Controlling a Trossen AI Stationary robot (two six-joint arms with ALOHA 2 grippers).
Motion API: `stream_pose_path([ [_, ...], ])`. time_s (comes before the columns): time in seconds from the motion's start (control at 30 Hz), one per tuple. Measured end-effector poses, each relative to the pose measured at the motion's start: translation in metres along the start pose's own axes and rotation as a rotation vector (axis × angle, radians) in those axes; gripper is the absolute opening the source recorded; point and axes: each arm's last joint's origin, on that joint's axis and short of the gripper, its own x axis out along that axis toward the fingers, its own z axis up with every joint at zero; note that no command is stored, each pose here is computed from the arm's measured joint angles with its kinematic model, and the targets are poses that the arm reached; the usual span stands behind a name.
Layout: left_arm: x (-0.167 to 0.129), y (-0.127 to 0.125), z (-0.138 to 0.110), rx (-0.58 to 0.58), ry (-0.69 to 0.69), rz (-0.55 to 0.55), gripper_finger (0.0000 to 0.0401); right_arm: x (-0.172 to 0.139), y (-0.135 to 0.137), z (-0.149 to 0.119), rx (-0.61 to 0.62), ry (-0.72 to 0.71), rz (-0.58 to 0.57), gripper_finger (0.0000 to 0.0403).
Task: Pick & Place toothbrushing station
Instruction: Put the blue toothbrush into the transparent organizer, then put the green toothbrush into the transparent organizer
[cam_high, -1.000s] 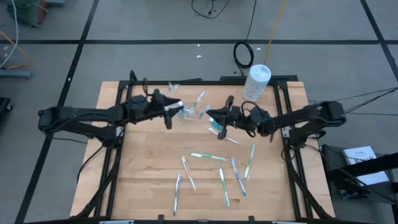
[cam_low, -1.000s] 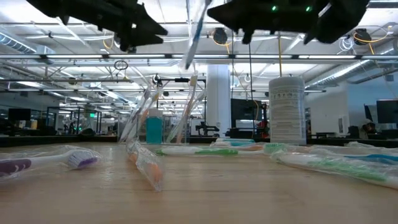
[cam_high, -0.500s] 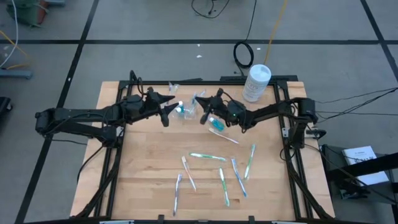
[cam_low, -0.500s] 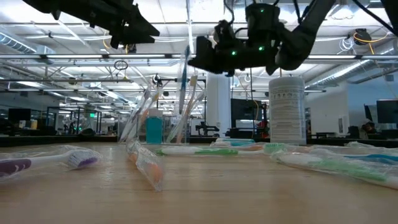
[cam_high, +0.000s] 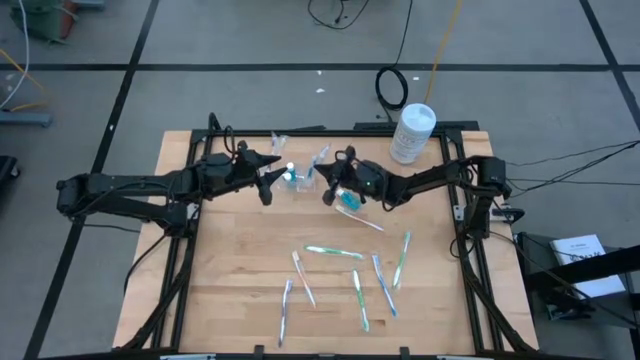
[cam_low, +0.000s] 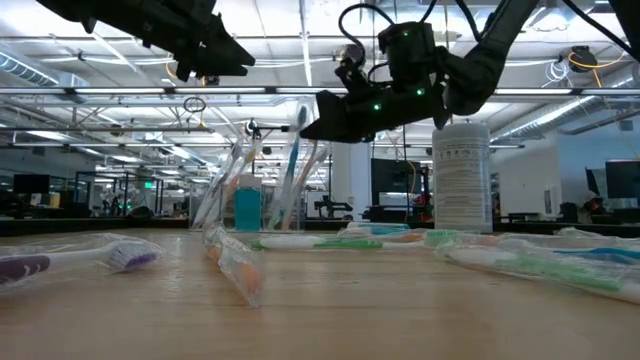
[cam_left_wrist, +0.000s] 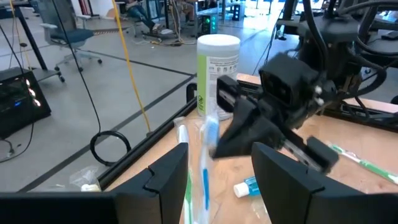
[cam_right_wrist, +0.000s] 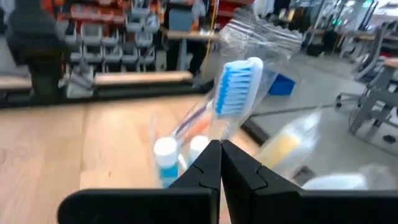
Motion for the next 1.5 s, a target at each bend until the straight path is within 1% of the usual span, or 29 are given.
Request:
stream_pose_path([
  [0.23, 0.0, 0.0, 0.0, -0.001, 0.0, 0.0, 0.0184, -0.001, 0.001, -0.011, -0.022, 0.112, 0.005, 0.0],
  [0.5, 0.0, 0.0, 0.0, -0.003, 0.0, 0.0, 0.0184, -0.001, 0.001, -0.011, -0.024, 0.106, 0.006, 0.0],
  [0.6, 0.0, 0.0, 0.0, -0.003, 0.0, -0.001, 0.0184, -0.001, 0.001, -0.011, -0.025, 0.114, 0.006, 0.0007],
  [0.73, 0.0, 0.0, 0.0, -0.022, 0.001, -0.002, 0.0184, -0.001, 0.001, -0.015, -0.025, 0.148, 0.009, 0.0036],
  [0.9, 0.0, 0.0, -0.002, -0.075, 0.018, -0.001, 0.0184, -0.002, 0.001, -0.013, 0.019, 0.144, 0.006, 0.0086],
  [1.03, -0.001, -0.003, -0.007, -0.12, 0.067, -0.013, 0.0184, -0.009, 0.001, -0.007, -0.002, 0.202, 0.017, 0.0123],
  [1.17, -0.003, -0.01, -0.013, -0.159, 0.14, -0.107, 0.0184, -0.026, 0.001, 0.002, -0.047, 0.337, 0.04, 0.0145],
  [1.23, -0.003, -0.015, -0.016, -0.179, 0.176, -0.161, 0.0184, -0.034, 0.002, 0.009, -0.04, 0.376, 0.048, 0.0151],
  [1.37, 0.001, -0.03, -0.025, -0.125, 0.235, -0.275, 0.0184, -0.053, 0.004, 0.018, -0.013, 0.471, 0.065, 0.0155],
  [1.43, 0.005, -0.04, -0.028, -0.115, 0.237, -0.31, 0.0184, -0.061, 0.005, 0.021, -0.016, 0.509, 0.074, 0.0154],
  [1.5, 0.01, -0.049, -0.036, -0.103, 0.27, -0.331, 0.0184, -0.068, 0.006, 0.025, -0.024, 0.533, 0.083, 0.0152],
])
